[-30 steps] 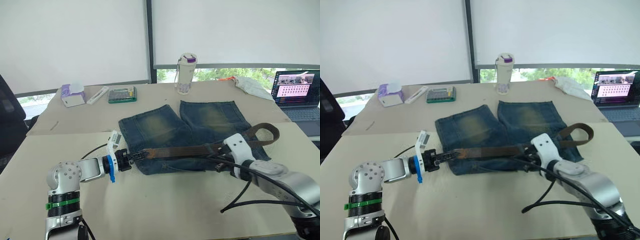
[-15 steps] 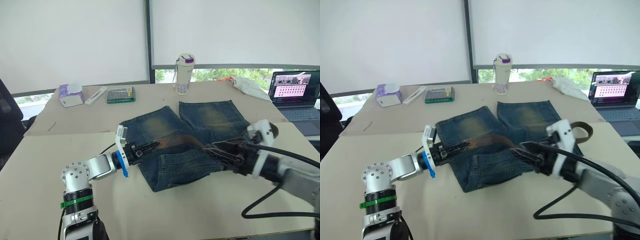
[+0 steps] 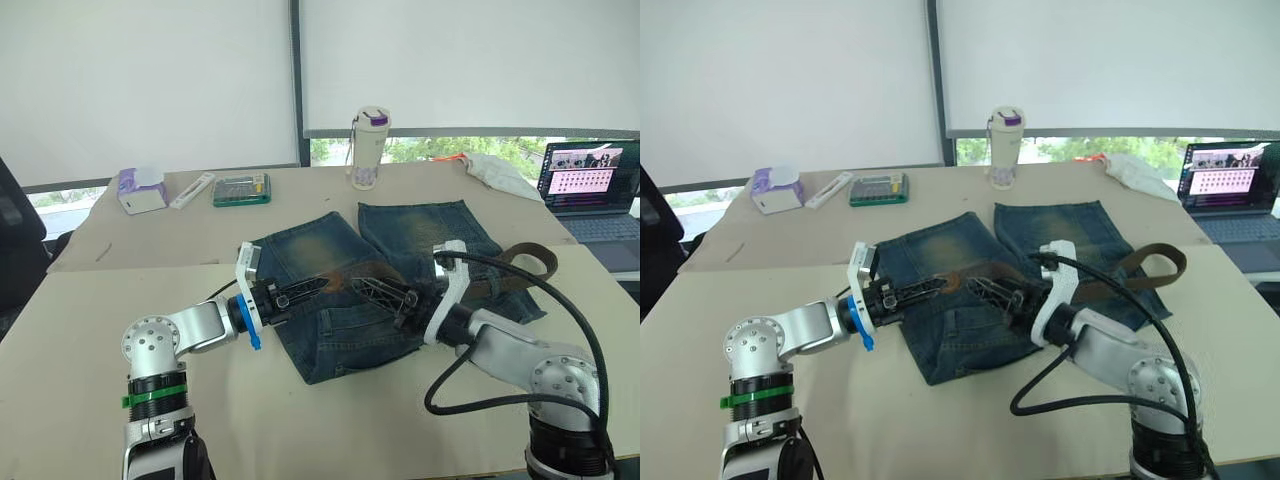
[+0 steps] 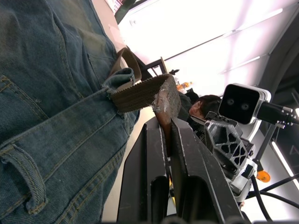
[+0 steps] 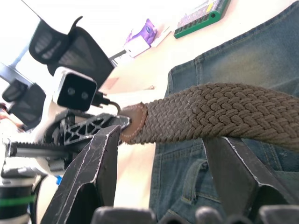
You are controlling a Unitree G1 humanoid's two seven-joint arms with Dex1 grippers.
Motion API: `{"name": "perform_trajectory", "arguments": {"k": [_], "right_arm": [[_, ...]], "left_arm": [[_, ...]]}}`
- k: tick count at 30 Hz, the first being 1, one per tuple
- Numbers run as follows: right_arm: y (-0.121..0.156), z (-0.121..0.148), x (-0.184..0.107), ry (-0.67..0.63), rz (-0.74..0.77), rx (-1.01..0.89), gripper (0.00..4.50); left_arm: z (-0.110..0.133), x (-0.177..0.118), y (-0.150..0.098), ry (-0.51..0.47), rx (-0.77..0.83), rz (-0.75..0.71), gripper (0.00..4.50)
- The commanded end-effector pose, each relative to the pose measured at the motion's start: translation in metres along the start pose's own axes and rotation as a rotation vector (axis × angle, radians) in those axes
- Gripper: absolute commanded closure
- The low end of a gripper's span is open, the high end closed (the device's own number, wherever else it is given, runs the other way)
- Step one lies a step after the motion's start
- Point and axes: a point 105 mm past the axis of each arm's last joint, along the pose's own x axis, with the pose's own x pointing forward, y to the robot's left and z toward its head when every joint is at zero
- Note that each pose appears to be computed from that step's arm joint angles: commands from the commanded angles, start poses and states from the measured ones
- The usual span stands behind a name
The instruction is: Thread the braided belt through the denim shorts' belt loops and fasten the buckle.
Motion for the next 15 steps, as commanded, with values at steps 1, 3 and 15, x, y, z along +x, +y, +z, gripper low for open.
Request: {"name": "perform_trajectory", "arguments": {"k": [1, 3, 15], "right_arm": [[0.011, 0.013, 0.004, -0.041, 0.059, -0.009, 2.65], [0.015, 0.011, 0.008, -0.022, 0.077, -0.020, 3.34], [0.014, 0.005, 0.017, 0.029, 0.060, -0.068, 4.47]], "left_arm": [[-0.001, 0.003, -0.013, 0.013, 0.045, -0.045, 4.50], [-0.002, 0.003, -0.015, 0.017, 0.060, -0.046, 4.50], [-0.004, 0.002, -0.010, 0.006, 0.333, 0.068, 4.50]]}}
